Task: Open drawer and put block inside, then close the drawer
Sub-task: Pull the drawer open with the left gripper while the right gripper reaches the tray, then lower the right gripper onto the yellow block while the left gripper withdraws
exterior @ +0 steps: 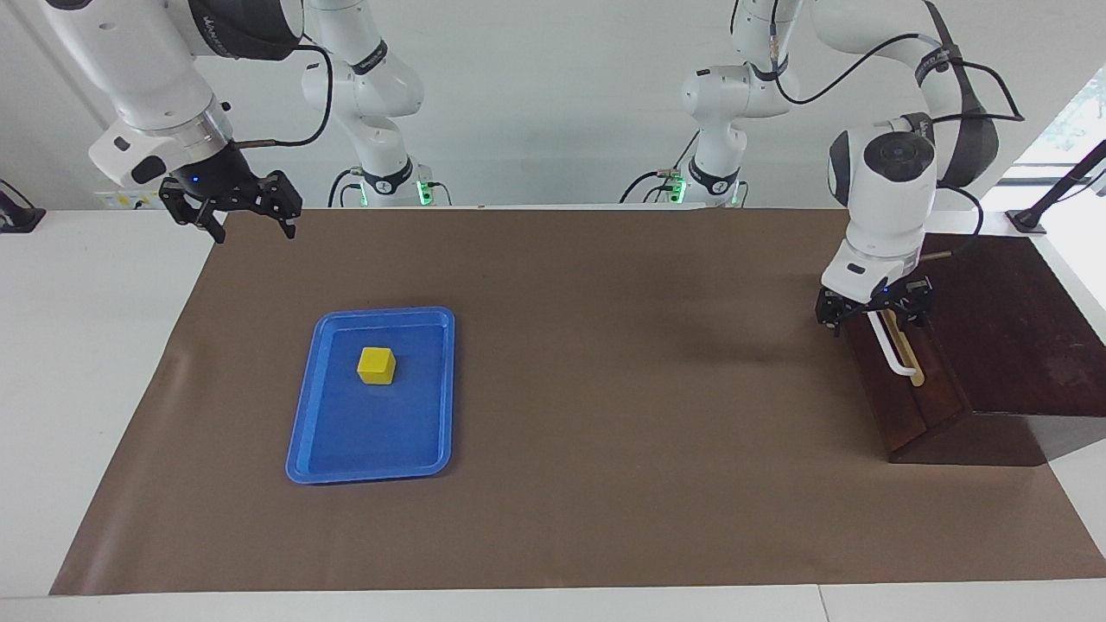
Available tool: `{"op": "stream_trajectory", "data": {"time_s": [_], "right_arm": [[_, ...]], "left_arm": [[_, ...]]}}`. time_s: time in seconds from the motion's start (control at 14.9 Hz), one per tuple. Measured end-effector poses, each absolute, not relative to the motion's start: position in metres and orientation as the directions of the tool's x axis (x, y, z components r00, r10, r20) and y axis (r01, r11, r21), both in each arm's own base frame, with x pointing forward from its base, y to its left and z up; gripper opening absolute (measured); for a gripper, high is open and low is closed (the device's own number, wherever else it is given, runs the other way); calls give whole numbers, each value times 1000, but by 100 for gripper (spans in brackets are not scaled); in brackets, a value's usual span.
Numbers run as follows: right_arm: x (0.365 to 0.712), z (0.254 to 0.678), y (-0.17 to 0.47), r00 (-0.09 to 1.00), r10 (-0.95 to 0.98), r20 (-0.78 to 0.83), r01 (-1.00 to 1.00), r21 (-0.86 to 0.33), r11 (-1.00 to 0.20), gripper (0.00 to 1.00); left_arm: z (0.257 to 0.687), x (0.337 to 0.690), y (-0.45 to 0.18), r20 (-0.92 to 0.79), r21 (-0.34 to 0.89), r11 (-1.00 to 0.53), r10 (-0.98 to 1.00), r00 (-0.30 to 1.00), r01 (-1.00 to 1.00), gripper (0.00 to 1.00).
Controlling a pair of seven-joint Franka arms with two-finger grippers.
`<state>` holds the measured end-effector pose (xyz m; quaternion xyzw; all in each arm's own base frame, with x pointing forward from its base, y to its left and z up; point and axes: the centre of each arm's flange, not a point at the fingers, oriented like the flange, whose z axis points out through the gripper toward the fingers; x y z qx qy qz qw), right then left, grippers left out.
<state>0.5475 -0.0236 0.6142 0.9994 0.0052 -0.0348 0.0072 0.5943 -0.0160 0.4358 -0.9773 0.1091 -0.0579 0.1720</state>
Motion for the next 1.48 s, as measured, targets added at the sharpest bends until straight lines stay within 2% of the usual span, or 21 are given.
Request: {"op": "stream_trajectory", "data": {"time_s": [0.34, 0.54, 0.74, 0.94, 1.08, 1.21, 1.48], "right_arm": [[533, 582, -19, 955, -271, -122, -274, -9, -962, 100], [523, 556, -17, 866, -469, -177, -478, -13, -878, 100], [523, 523, -30, 695, -668, -266, -699, -35, -714, 100], [530, 477, -46, 512, -783, -353, -844, -34, -536, 100], [536, 443, -51, 383, -825, -416, -911, -22, -412, 100], [540, 411, -51, 300, -844, -444, -942, -1, -335, 100], [540, 375, -47, 150, -848, -508, -980, 37, -196, 100]], "left_arm": [[405, 593, -3, 79, -339, -918, -245, 966, -205, 100], [397, 591, -6, 95, -333, -918, -260, 961, -215, 100], [396, 591, -13, 114, -328, -925, -239, 964, -190, 100], [396, 588, -58, 144, -314, -935, -219, 965, -165, 100], [395, 582, -93, 152, -308, -938, -217, 964, -162, 100], [394, 577, -117, 153, -304, -940, -209, 966, -156, 100], [393, 572, -131, 138, -308, -939, -206, 969, -156, 100]]}}
